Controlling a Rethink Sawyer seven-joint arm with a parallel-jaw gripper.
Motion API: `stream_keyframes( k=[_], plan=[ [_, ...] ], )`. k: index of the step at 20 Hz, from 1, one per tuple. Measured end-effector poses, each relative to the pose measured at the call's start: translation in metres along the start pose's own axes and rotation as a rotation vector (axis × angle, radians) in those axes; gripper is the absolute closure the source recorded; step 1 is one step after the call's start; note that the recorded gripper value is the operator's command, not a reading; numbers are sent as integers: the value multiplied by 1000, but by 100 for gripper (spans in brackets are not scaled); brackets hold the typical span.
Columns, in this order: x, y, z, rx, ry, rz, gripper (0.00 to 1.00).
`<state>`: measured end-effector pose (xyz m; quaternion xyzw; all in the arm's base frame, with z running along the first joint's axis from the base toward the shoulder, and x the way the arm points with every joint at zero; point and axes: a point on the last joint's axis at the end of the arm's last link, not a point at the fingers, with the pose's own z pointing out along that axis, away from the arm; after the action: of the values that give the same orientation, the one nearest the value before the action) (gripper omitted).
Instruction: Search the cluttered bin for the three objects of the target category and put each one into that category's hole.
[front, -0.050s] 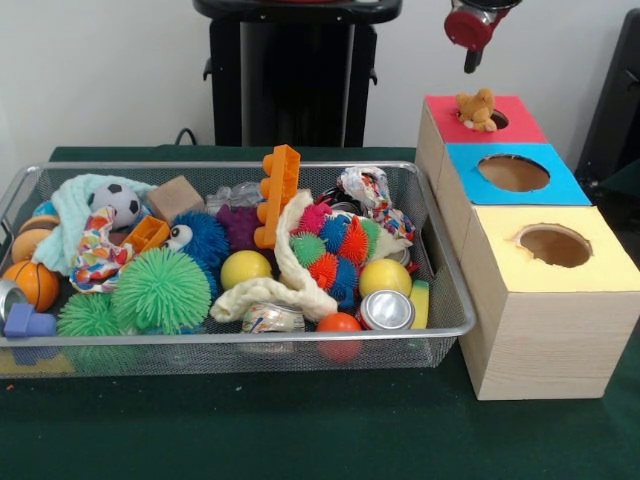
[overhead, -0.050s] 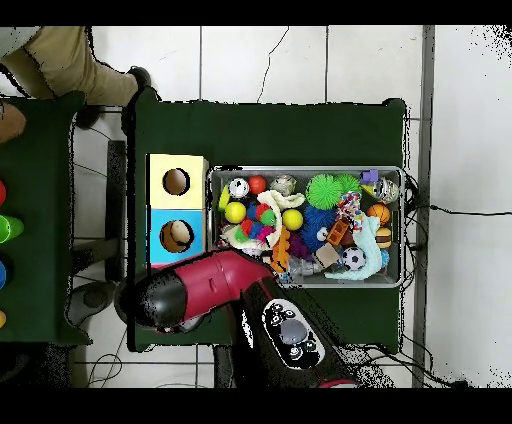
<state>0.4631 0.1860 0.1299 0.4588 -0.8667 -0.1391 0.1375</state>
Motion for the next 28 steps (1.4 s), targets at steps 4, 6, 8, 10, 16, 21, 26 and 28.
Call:
stream_keyframes(
  k=[4,6,8,10,16,21,26,28],
  plan=[
    [-3,-1,5,3,-17,-1,100],
    [-4,-1,6,3,-21,-2,100],
    [-5,0,9,0,-25,-4,100],
    [-6,1,11,-3,-24,-6,100],
    [-8,5,13,-6,-20,-14,100],
    [-8,4,14,7,-21,-25,100],
    [-7,2,19,30,-29,-45,100],
    [-7,2,22,34,-34,-50,100]
  ],
)
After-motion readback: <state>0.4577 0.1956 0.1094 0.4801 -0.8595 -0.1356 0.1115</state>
